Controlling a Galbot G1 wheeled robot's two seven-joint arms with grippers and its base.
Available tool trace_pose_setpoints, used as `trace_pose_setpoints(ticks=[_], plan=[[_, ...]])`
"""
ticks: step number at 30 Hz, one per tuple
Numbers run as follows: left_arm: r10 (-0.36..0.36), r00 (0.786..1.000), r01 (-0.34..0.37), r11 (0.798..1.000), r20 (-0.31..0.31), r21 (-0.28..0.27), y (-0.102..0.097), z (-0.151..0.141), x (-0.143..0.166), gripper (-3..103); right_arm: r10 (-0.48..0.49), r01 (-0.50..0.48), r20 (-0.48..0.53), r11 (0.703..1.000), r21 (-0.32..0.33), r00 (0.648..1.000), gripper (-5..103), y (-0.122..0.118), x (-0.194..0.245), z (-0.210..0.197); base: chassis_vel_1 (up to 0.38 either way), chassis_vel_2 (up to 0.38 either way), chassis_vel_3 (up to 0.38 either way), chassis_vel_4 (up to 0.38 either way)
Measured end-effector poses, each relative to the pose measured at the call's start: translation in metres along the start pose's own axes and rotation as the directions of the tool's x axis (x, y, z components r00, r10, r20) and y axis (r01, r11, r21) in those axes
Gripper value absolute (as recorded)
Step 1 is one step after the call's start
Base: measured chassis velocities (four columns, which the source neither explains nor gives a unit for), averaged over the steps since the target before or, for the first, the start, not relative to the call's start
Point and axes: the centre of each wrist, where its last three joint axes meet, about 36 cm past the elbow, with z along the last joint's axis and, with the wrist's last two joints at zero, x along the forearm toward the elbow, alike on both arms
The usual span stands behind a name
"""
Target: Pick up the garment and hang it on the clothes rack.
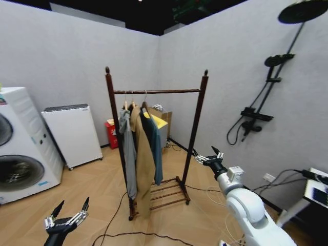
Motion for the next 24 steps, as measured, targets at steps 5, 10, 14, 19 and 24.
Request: trace_pose_setpoints(ticks=[5,10,14,19,24], plan=[[0.0,1.0,0.0,1.0,0.0,0.0,0.0,0.0,0.0,100,-0.003,0.003,0.001,1.0,-0.008,1.0,100,0.003,0.003,0.0,-0.161,-0.086,-0.092,-0.155],[0.0,1.0,0.0,1.0,0.0,0.0,0.0,0.0,0.0,100,0.0,0.0,-0.004,1.0,-0.012,1.0,100,0.005,0.007,0.002,-0.106,-0.134,-0.138,-0.131],[0.0,1.0,0.0,1.0,0.0,0.0,0.0,0.0,0.0,100,0.002,-0.002,-0.005,1.0,-0.014,1.0,100,0.006,0.009,0.003,-0.107,-0.151,-0.133,-0.108],[0.0,1.0,0.0,1.0,0.0,0.0,0.0,0.0,0.0,100,0.002,-0.002,-0.003,1.0,-0.017,1.0,100,0.009,0.01,0.002,-0.134,-0.125,-0.127,-0.133],[0.0,1.0,0.0,1.0,0.0,0.0,0.0,0.0,0.0,100,0.0,0.0,0.001,1.0,-0.02,1.0,100,0.011,0.013,0.001,-0.118,-0.123,-0.12,-0.134]])
